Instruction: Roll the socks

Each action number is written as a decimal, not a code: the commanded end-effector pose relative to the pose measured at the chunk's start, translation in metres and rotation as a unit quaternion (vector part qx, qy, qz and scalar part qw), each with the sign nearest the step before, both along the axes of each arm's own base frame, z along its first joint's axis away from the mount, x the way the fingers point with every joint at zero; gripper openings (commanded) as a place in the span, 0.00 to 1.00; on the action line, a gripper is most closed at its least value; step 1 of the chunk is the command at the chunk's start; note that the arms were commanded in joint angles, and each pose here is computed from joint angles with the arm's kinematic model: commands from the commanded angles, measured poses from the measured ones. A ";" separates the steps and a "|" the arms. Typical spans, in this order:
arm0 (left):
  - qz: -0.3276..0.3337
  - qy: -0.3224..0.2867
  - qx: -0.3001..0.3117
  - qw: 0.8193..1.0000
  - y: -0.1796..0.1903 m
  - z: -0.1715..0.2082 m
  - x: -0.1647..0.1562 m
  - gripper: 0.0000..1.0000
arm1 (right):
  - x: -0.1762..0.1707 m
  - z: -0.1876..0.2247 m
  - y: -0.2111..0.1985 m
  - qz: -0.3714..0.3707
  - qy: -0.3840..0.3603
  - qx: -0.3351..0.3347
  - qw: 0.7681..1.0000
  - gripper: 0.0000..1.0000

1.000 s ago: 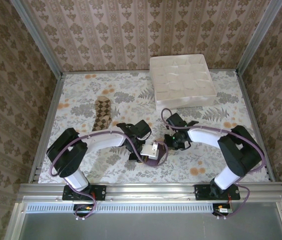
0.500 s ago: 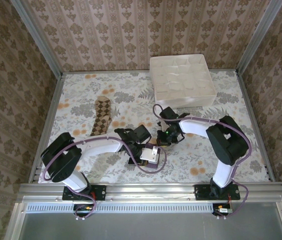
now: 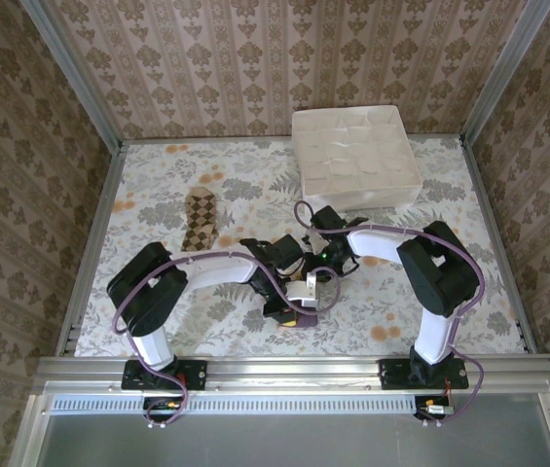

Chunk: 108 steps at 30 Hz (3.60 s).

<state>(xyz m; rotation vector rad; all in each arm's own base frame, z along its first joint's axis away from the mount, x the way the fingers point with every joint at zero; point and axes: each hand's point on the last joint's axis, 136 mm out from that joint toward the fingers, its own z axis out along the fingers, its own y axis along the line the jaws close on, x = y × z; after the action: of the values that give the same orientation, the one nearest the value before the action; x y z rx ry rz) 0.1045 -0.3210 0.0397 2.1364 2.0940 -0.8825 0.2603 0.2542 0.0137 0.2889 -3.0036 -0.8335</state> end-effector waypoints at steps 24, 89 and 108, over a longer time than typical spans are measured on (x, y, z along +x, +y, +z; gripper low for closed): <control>0.135 0.089 0.020 0.987 -0.003 -0.019 0.032 0.00 | -0.041 0.054 -0.068 -0.105 -0.153 0.002 0.983 0.51; 0.304 -0.022 -0.312 0.900 -0.011 0.050 0.068 0.55 | -0.080 0.002 -0.047 -0.153 -0.093 0.000 0.984 0.00; 0.272 0.032 -0.263 0.925 -0.035 0.030 0.044 0.47 | -0.075 0.008 -0.051 -0.155 -0.096 -0.009 0.983 0.00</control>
<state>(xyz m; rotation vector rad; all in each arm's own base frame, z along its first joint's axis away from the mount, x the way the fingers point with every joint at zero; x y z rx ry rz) 0.1542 -0.3540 0.0665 1.1596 1.9857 -1.2460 0.1920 0.2221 0.0364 -0.0660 -3.2821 -1.0164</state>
